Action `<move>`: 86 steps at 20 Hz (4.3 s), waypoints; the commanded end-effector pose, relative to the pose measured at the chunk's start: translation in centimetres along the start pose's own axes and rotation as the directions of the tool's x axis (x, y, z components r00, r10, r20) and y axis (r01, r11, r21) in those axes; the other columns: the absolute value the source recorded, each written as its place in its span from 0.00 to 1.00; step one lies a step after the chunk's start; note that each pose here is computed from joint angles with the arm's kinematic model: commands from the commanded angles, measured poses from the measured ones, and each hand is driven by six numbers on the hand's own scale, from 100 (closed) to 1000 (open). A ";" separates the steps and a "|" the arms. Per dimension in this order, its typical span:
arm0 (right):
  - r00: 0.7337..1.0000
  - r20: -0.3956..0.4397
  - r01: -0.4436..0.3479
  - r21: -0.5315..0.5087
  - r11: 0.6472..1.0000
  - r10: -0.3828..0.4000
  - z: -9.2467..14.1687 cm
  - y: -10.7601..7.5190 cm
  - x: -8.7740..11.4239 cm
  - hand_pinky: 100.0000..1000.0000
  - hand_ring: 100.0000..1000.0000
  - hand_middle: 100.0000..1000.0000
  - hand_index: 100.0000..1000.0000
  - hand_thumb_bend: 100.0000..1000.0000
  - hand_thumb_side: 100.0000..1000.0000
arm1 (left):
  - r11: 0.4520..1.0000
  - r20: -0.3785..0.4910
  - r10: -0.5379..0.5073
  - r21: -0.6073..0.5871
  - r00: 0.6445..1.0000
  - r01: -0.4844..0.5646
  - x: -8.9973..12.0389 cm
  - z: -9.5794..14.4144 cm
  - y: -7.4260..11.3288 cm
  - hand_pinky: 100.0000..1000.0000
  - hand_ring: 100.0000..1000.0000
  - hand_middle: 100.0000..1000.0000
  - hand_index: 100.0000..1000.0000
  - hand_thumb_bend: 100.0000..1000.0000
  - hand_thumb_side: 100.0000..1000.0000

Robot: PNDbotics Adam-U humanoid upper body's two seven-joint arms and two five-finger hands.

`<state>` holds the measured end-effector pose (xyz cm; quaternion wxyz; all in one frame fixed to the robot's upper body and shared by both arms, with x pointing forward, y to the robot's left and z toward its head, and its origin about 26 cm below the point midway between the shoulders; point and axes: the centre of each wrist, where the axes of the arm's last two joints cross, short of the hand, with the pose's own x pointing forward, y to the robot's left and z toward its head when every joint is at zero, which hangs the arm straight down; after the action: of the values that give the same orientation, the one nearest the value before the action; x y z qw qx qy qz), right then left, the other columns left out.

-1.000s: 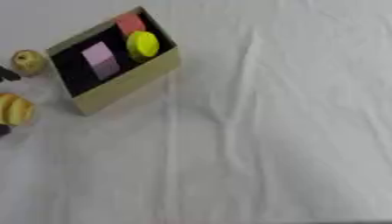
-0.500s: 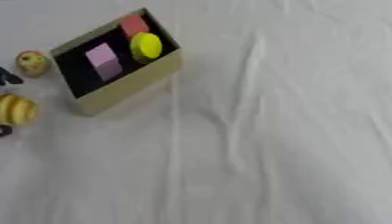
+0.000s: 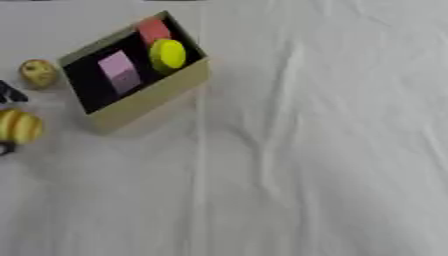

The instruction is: Pick up objects on the table and place them in the box.

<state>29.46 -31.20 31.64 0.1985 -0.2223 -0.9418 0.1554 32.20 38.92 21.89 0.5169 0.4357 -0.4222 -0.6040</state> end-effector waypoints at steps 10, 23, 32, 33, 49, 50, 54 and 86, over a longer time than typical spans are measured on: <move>0.999 0.033 0.006 0.001 1.000 -0.006 -0.9 -0.4 0.8 0.85 0.77 0.70 0.79 0.00 0.50 | 0.998 -0.013 -0.061 0.012 0.998 0.061 0.2 0.2 0.8 0.66 0.66 0.62 0.73 0.24 0.00; 1.000 0.018 0.002 -0.008 1.000 -0.002 -0.6 -0.6 0.7 0.85 0.77 0.69 0.80 0.00 0.51 | 0.974 0.049 -0.128 0.192 0.991 0.117 3.2 2.3 5.2 0.61 0.57 0.54 0.66 0.14 0.00; 1.000 0.013 0.005 0.000 1.000 -0.005 -0.5 -0.5 0.6 0.85 0.77 0.69 0.80 0.00 0.50 | 0.926 0.210 -0.170 0.367 0.963 0.083 7.4 4.2 10.6 0.59 0.55 0.52 0.65 0.12 0.00; 1.000 0.012 0.006 0.002 1.000 -0.006 -0.5 -0.5 0.6 0.85 0.77 0.69 0.80 0.00 0.50 | 0.924 0.229 -0.165 0.375 0.959 0.069 7.7 4.0 11.0 0.59 0.55 0.52 0.65 0.11 0.00; 1.000 0.015 0.026 0.008 1.000 -0.026 -0.7 -0.2 0.8 0.85 0.77 0.69 0.79 0.00 0.51 | 0.973 0.332 -0.051 0.231 0.942 -0.029 9.6 -4.1 9.6 0.60 0.55 0.52 0.66 0.17 0.00; 1.000 0.015 0.026 0.008 1.000 -0.026 -0.7 -0.2 0.8 0.85 0.77 0.69 0.79 0.00 0.51 | 0.974 0.332 -0.051 0.225 0.942 -0.026 9.6 -4.4 9.4 0.60 0.56 0.53 0.66 0.19 0.00; 0.999 0.016 0.028 0.002 1.000 -0.028 -0.8 -0.2 0.8 0.85 0.77 0.69 0.79 0.00 0.51 | 0.981 0.326 -0.056 0.195 0.944 -0.009 9.5 -5.0 8.9 0.66 0.62 0.58 0.72 0.32 0.00; 1.000 -0.001 0.011 -0.004 1.000 -0.011 -0.5 -0.5 0.6 0.85 0.77 0.69 0.79 0.00 0.51 | 0.950 0.059 0.066 0.301 0.996 -0.081 1.2 -3.2 10.6 0.81 0.81 0.77 0.88 0.53 0.08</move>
<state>29.56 -31.02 31.40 0.2183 -0.2089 -0.9415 0.1494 38.27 35.35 29.74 0.4595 0.4631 -0.5396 -0.5322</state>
